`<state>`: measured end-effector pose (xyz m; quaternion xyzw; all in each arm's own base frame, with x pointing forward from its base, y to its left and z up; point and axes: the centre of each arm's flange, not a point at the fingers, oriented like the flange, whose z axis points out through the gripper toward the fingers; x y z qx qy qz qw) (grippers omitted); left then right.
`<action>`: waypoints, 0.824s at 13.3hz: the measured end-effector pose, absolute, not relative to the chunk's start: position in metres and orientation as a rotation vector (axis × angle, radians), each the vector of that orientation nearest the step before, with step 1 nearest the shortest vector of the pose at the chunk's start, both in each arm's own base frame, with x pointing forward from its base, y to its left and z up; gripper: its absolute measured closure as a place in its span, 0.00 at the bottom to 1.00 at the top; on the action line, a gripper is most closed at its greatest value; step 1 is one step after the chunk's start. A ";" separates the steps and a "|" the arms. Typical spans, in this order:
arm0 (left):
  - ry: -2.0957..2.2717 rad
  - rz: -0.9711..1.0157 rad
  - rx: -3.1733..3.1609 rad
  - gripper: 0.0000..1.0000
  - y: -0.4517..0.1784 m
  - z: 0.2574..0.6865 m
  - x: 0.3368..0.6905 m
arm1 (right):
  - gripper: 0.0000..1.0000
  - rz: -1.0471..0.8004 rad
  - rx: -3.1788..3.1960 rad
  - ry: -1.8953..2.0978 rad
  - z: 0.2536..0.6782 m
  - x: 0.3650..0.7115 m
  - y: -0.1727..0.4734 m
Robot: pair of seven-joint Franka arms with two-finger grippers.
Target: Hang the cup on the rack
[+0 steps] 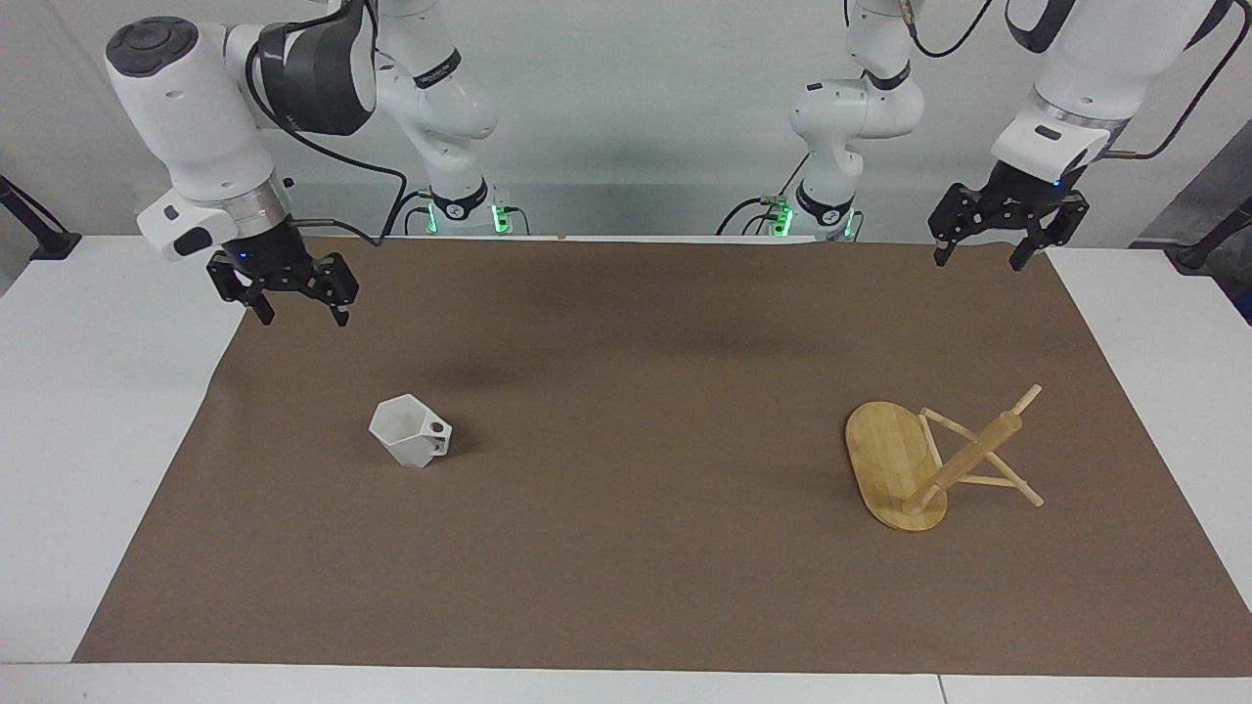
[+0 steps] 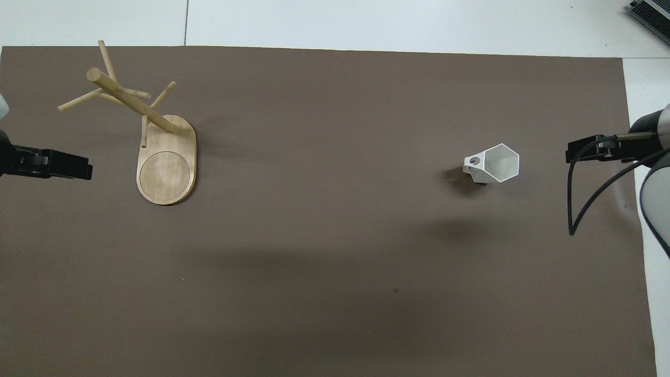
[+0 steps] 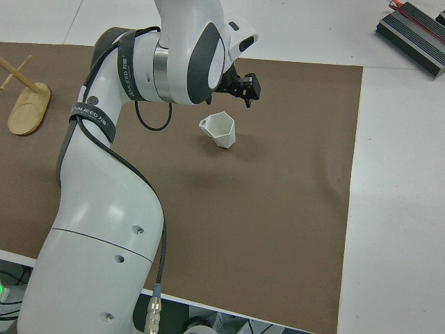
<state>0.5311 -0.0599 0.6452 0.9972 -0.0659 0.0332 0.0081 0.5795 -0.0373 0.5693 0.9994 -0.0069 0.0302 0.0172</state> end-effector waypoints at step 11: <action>-0.204 0.104 3.117 0.00 -0.059 0.645 0.531 | 0.00 0.091 3.105 -0.044 0.569 0.579 -0.046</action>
